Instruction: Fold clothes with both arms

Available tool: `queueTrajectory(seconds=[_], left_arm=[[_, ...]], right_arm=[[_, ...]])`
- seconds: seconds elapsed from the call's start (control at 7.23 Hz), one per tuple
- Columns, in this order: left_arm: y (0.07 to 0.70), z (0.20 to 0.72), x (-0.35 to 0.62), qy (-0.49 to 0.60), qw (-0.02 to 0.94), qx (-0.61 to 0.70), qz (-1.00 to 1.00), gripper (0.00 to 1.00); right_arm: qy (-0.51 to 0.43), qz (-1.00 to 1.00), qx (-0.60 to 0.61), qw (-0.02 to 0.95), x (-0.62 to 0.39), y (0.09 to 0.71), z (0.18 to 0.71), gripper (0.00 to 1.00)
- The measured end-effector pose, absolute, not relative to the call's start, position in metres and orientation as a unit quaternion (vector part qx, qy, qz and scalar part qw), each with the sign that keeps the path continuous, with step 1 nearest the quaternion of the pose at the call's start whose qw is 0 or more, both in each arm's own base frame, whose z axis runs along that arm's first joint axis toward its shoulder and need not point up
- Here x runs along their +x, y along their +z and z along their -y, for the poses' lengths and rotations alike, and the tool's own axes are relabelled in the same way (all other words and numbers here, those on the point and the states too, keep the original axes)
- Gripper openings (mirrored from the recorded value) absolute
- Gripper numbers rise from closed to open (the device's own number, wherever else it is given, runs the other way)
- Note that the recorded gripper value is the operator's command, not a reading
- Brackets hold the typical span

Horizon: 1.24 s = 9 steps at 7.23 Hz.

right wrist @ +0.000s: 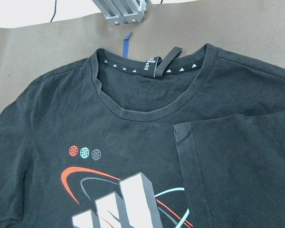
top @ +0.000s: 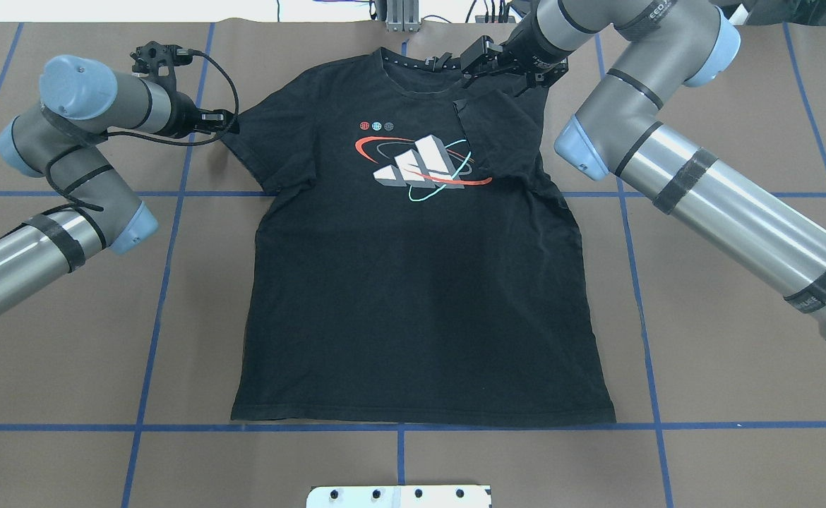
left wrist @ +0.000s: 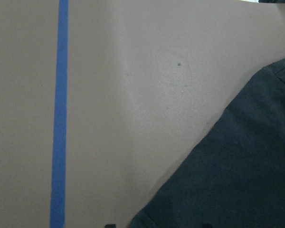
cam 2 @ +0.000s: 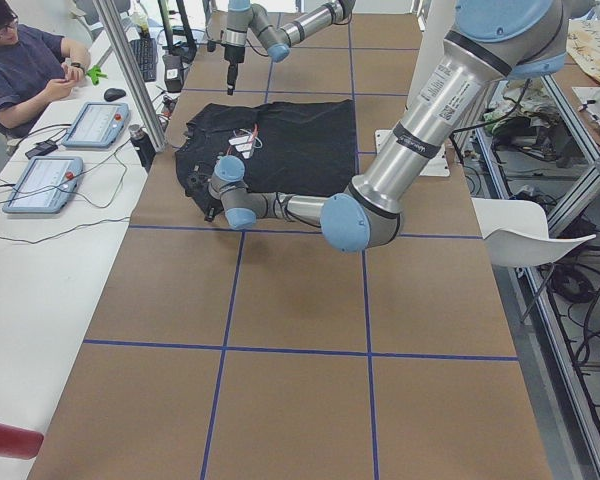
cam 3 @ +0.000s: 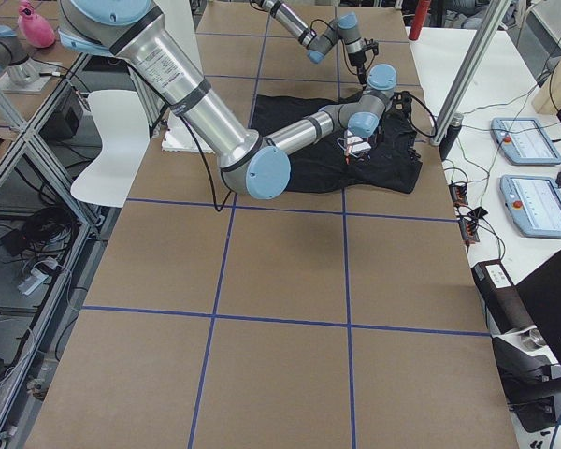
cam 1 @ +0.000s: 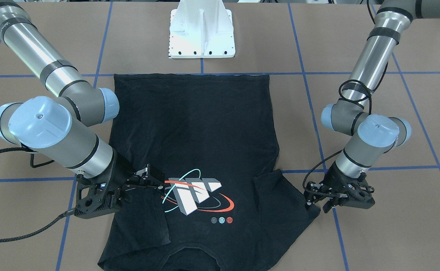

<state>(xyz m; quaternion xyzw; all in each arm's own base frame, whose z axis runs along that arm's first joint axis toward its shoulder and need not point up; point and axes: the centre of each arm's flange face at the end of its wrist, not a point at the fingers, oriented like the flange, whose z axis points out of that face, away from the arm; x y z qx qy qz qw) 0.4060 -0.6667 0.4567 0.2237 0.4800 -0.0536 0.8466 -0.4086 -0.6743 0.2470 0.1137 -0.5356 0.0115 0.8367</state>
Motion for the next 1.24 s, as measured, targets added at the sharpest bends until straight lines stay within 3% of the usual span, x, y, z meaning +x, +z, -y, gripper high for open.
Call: queueTrajectory(seconds=[0.83,1.24], left_arm=[[0.4593,0.6673,0.4062,-0.055,0.848,0.223,-0.477,0.49],[0.4591,0.6675,0.4063,-0.055,0.848,0.223,-0.477,0.49]], right_arm=[[0.011,0.535,0.114,0.837,-0.4092,0.2470,0.6742,1.00],[0.012,0.535,0.114,0.837,-0.4086,0.2477,0.6743,1.00]])
